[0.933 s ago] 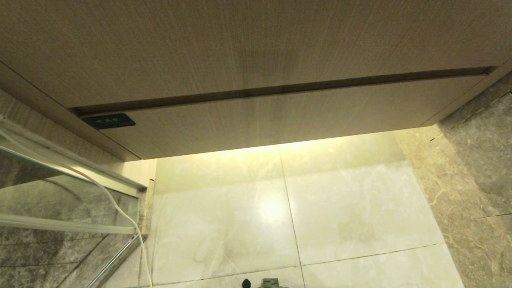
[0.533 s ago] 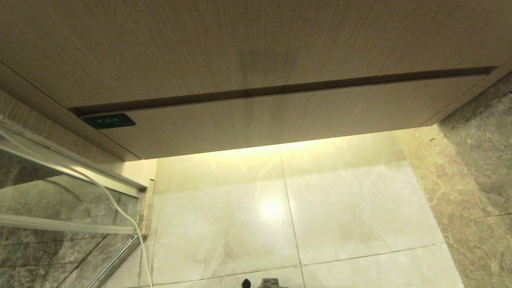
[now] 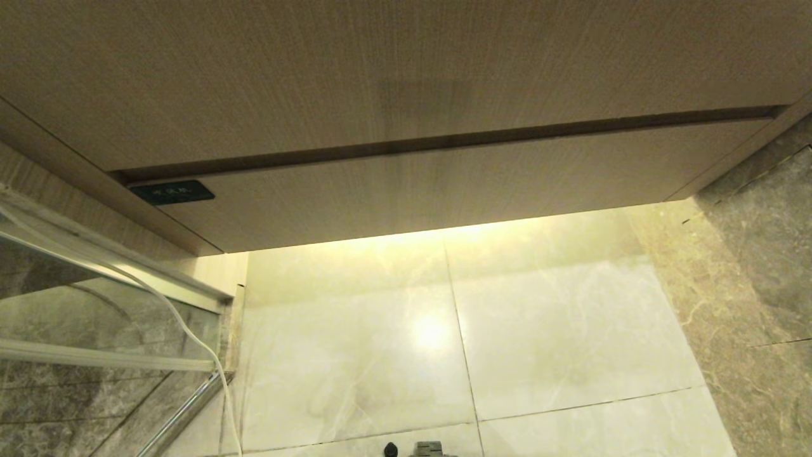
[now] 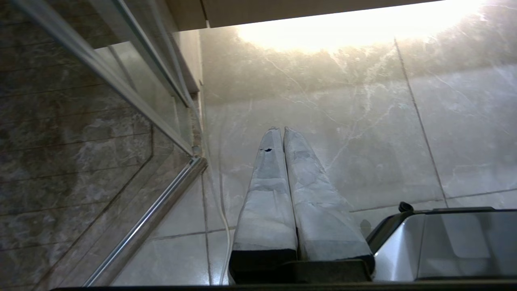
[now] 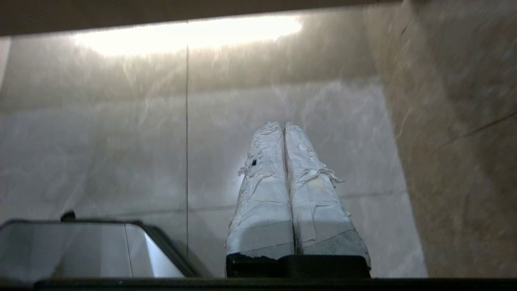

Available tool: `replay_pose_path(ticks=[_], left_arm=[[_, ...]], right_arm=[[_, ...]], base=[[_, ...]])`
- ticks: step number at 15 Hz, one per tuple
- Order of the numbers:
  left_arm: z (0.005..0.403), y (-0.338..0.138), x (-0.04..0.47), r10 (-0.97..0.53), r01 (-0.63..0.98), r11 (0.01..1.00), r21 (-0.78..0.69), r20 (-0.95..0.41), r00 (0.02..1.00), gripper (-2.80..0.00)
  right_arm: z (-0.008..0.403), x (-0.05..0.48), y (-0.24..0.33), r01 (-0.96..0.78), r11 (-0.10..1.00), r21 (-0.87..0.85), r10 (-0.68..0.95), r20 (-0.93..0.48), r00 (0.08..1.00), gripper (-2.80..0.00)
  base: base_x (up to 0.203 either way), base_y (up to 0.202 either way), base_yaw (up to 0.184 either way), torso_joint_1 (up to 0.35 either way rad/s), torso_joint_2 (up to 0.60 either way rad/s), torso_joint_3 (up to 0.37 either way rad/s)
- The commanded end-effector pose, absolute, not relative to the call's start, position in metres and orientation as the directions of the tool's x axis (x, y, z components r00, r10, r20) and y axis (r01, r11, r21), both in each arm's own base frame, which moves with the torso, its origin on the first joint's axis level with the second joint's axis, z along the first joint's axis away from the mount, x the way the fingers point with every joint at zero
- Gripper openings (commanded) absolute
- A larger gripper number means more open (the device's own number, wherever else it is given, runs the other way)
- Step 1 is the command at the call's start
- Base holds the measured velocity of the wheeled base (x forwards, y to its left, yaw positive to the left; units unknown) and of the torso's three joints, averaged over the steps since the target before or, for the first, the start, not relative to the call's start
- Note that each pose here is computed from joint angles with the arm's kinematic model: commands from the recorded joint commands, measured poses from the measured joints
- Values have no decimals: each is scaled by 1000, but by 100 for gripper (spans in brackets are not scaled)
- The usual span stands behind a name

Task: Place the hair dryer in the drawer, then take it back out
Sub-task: Pull open the drawer

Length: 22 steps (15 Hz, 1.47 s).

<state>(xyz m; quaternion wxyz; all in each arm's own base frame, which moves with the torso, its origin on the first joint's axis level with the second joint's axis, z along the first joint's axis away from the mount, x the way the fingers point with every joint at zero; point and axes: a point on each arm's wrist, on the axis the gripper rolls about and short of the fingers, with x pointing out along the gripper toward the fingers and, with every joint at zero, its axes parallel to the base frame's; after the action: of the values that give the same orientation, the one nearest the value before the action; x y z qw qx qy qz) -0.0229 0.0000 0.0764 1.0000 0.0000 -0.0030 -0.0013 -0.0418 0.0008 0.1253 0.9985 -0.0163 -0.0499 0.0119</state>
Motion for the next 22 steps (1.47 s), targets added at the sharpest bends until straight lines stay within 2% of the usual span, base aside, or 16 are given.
replay_pose_path(ticks=[1,3,5,9,11,13,16,20,22], left_arm=[[76,0,-23,-2,2,1000,0,5,1000,-280],[76,0,-23,-2,2,1000,0,6,1000,-280],[76,0,-23,-3,3,1000,0,6,1000,-280],[76,0,-23,-2,2,1000,0,6,1000,-280],[76,0,-23,-3,3,1000,0,5,1000,-280],[76,0,-23,-3,3,1000,0,6,1000,-280],[76,0,-23,-2,2,1000,0,6,1000,-280],[76,0,-23,-3,3,1000,0,5,1000,-280],[76,0,-23,-2,2,1000,0,6,1000,-280]], right_arm=[[193,-62,1,-28,999,-38,33,135,990,-280],[249,-71,2,-78,995,-61,83,76,994,-280],[294,-62,4,-171,982,-82,166,-61,984,-280],[348,-16,8,-368,927,-69,330,-310,892,-280],[354,4,10,-500,865,-33,441,-424,791,-280],[351,27,14,-665,747,14,582,-498,643,-280],[347,64,27,-794,604,67,675,-574,464,-280],[335,126,46,-844,531,78,655,-669,351,-280],[330,151,51,-824,566,-26,548,-735,399,-280]], base=[[0,0,0,0,0,0],[0,0,0,0,0,0],[0,0,0,0,0,0],[0,0,0,0,0,0],[0,0,0,0,0,0],[0,0,0,0,0,0],[0,0,0,0,0,0],[0,0,0,0,0,0],[0,0,0,0,0,0]])
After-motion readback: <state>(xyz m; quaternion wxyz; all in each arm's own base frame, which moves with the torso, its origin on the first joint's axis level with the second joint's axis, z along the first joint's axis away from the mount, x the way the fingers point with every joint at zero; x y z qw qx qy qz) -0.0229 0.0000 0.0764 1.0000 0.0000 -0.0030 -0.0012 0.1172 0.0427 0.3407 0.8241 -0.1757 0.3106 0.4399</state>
